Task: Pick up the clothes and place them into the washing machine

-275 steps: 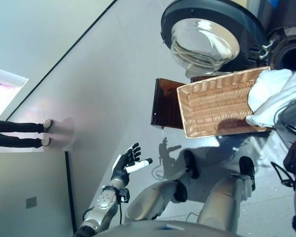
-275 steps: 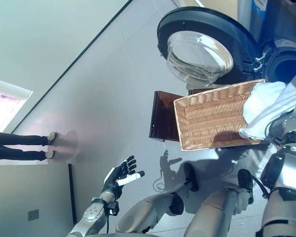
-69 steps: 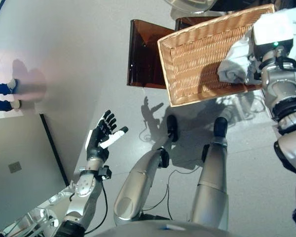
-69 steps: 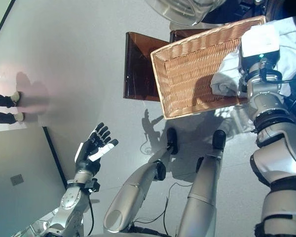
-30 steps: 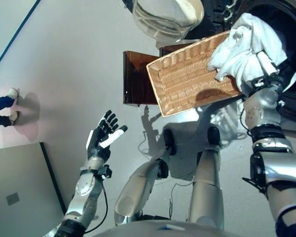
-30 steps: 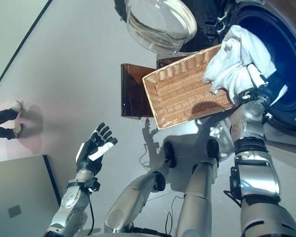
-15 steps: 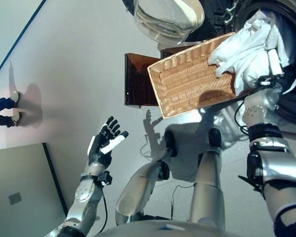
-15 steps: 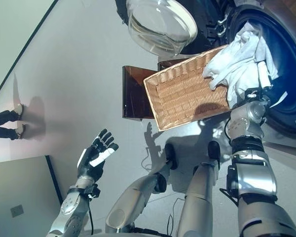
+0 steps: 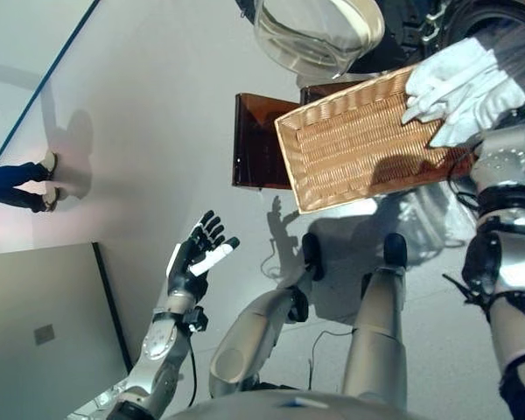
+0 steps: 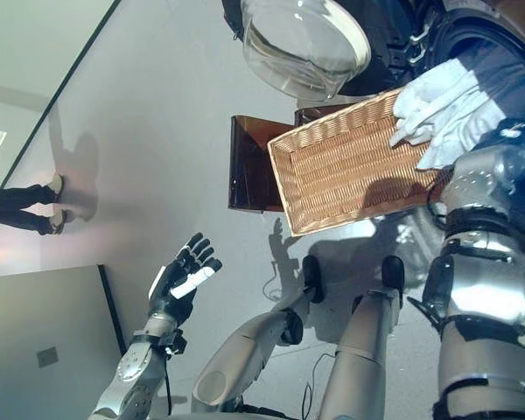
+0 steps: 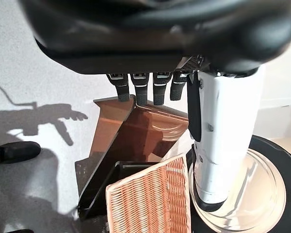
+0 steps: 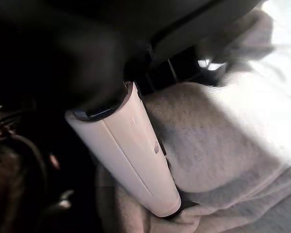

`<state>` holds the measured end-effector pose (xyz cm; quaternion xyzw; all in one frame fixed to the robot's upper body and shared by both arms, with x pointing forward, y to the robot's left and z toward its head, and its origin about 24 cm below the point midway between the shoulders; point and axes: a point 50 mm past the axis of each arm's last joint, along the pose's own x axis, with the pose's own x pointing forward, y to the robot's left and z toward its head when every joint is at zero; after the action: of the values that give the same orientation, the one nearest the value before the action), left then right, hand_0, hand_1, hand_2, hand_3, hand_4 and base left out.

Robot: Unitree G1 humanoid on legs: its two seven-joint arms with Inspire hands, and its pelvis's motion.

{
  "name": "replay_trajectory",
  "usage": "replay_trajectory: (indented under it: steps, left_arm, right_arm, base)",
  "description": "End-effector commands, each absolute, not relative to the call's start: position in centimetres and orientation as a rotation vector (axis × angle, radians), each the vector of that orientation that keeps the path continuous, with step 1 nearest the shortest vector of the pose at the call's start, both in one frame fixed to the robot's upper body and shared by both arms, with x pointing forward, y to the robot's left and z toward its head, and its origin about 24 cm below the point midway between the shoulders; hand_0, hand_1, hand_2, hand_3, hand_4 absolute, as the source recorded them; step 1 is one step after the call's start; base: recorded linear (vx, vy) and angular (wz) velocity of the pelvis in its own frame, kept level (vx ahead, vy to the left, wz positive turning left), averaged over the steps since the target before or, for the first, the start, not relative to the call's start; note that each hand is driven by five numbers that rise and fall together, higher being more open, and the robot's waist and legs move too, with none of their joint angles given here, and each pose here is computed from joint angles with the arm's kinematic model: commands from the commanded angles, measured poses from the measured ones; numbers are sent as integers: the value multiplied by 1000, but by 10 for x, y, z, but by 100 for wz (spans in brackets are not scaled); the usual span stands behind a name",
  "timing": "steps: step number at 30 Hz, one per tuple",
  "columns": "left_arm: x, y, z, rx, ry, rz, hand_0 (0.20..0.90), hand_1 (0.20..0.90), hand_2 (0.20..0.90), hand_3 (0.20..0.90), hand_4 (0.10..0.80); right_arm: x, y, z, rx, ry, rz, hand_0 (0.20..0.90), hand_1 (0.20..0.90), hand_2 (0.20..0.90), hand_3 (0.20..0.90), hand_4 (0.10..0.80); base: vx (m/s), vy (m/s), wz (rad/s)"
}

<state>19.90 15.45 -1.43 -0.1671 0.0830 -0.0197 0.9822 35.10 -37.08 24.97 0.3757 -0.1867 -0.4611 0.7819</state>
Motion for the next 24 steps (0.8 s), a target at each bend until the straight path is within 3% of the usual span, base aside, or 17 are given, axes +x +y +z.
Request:
replay_trajectory:
  steps: [1, 14, 24]
  left_arm:
    - [205, 156, 8, -347, 38, -51, 900, 900, 900, 900, 800]
    - [203, 157, 6, -359, 45, -26, 900, 900, 900, 900, 800]
    - [203, 156, 9, -379, 27, -35, 900, 900, 900, 900, 800]
  right_arm:
    - [305, -388, 366, 755, -874, -934, 200, 200, 200, 200, 300]
    - [236, -409, 411, 908, -1227, -1057, 200, 200, 200, 200, 300]
    - [234, -419, 384, 981, -1248, -1087, 200, 200, 200, 200, 300]
  base:
    - [48, -13, 4]
    - [40, 0, 6]
    - [13, -4, 0]
